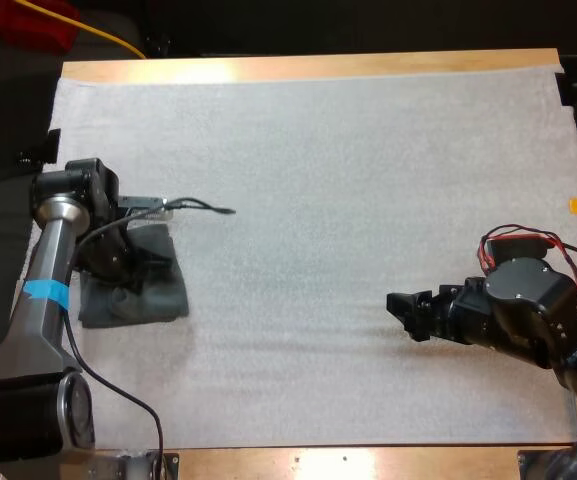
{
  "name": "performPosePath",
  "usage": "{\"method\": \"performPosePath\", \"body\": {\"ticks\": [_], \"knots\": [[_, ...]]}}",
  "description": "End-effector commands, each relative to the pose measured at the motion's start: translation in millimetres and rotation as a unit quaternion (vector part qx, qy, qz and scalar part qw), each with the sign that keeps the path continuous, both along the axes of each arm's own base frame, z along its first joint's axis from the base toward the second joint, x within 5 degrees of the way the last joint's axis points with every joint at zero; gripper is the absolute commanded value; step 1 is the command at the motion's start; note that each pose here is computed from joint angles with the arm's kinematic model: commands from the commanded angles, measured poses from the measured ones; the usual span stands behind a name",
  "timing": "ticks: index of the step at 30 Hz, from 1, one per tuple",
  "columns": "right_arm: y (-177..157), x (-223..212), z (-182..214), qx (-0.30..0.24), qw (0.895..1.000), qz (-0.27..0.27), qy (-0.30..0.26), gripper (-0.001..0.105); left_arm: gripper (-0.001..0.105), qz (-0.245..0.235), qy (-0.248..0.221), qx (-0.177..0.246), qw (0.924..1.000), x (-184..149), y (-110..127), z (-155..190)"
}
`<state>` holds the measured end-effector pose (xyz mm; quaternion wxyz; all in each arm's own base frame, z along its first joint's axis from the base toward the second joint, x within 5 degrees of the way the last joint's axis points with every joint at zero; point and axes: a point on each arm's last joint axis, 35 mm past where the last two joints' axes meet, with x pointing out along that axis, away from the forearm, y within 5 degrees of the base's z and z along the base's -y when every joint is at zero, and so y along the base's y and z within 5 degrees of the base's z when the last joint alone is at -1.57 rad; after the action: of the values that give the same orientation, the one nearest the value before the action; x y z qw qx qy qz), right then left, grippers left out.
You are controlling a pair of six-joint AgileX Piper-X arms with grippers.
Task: Pick towel from pile, fold and stack
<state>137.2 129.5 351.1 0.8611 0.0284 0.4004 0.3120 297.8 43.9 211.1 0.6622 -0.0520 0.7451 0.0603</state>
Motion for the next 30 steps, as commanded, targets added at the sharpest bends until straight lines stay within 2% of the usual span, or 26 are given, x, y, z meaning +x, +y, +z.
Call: {"method": "performPosePath", "body": {"ticks": [1,9,12,13,14,15,16,19,21,26,28,30], "knots": [[-1,-1,4,0.005,1.000,0.002,-0.003,0.077,0.000,0.002,-0.003,0.022,0.9998,0,1,0],[-1,-1,4,0.005,1.000,0.002,-0.003,0.077,0.000,0.003,-0.017,0.059,0.9981,3,4,-2],[-1,-1,4,0.005,1.000,0.002,-0.003,0.077,0.007,0.001,-0.020,0.078,0.9968,4,6,-2],[-1,-1,4,0.005,1.000,0.002,-0.003,0.077,0.017,0.002,-0.023,0.079,0.9966,5,6,-2],[-1,-1,4,0.005,1.000,0.002,-0.003,0.077,0.022,0.002,-0.024,0.079,0.9966,5,6,-2],[-1,-1,4,0.005,1.000,0.002,-0.003,0.077,0.036,0.001,-0.025,0.084,0.9961,5,6,-2],[-1,-1,4,0.005,1.000,0.002,-0.003,0.077,0.041,0.001,-0.024,0.089,0.9957,5,7,-2],[-1,-1,4,0.005,1.000,0.002,-0.003,0.077,0.063,0.004,-0.015,0.136,0.9906,4,10,-1],[-1,-1,4,0.005,1.000,0.002,-0.003,0.077,0.066,0.002,-0.011,0.155,0.9878,3,11,0],[-1,-1,4,0.005,1.000,0.002,-0.003,0.077,0.066,0.004,-0.024,0.221,0.9751,0,15,15],[-1,-1,4,0.005,1.000,0.002,-0.003,0.077,0.066,0.006,-0.034,0.222,0.9743,-1,15,20],[-1,-1,4,0.006,1.000,0.003,-0.003,0.077,0.066,0.015,-0.071,0.180,0.9810,-2,11,35]]}}
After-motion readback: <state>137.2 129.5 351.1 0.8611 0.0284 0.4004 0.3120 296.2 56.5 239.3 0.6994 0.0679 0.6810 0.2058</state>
